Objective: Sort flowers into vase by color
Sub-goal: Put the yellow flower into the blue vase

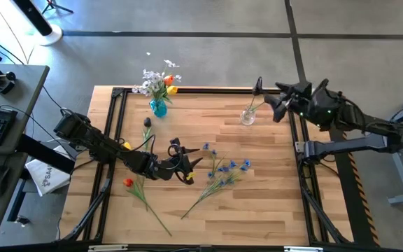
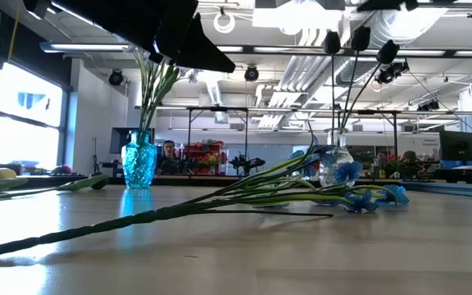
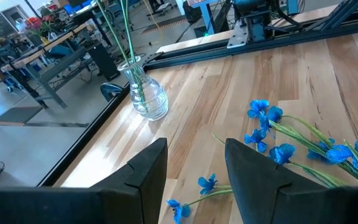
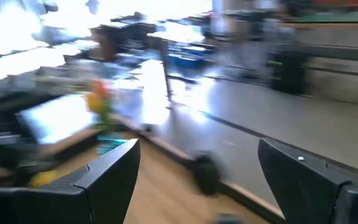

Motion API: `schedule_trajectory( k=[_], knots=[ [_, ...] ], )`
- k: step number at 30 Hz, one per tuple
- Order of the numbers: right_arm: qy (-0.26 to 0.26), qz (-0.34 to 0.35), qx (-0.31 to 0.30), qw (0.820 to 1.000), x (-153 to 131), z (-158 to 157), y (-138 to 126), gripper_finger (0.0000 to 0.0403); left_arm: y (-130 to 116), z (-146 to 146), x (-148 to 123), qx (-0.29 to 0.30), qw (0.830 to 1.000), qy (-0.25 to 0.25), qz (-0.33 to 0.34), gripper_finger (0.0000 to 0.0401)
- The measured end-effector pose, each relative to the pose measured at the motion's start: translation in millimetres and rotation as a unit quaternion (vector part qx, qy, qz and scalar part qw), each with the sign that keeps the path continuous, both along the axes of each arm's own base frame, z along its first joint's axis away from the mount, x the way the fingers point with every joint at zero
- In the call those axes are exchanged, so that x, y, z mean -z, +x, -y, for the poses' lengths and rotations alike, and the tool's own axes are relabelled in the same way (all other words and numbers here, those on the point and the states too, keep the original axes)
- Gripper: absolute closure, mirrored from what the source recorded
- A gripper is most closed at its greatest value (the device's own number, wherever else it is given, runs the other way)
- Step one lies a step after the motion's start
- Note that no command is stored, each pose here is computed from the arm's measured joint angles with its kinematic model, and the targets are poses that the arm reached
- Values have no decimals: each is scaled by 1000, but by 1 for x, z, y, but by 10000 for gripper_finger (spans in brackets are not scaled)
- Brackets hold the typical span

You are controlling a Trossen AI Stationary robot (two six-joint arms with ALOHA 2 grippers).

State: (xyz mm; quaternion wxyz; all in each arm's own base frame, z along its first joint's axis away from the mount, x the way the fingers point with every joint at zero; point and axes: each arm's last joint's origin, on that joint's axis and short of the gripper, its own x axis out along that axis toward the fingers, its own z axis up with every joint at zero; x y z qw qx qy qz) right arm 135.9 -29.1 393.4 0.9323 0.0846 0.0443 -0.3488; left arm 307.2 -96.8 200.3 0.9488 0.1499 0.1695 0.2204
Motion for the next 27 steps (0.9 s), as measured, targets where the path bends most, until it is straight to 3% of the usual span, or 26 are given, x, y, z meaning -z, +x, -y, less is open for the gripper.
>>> schedule_trajectory(
  k=[6, 15, 18, 21, 27],
  knots=[
    [-21, -9, -119, 993, 4, -28, 38, 80, 0, 0, 0, 0, 1000, 0, 0, 251],
    [-21, -129, -231, 964, 54, -89, 102, 80, -3, 0, 9, 12, 999, -12, -41, 251],
    [-8, -162, -249, 955, 72, -107, 113, 80, -12, 5, 15, 64, 992, -15, -109, 251],
    [7, -199, -256, 946, 90, -121, 119, 80, -25, 13, 15, 99, 980, -52, -167, 252],
    [5, -259, -223, 940, 117, -136, 124, 80, -32, 20, 17, 132, 960, -149, -195, 252]
  ],
)
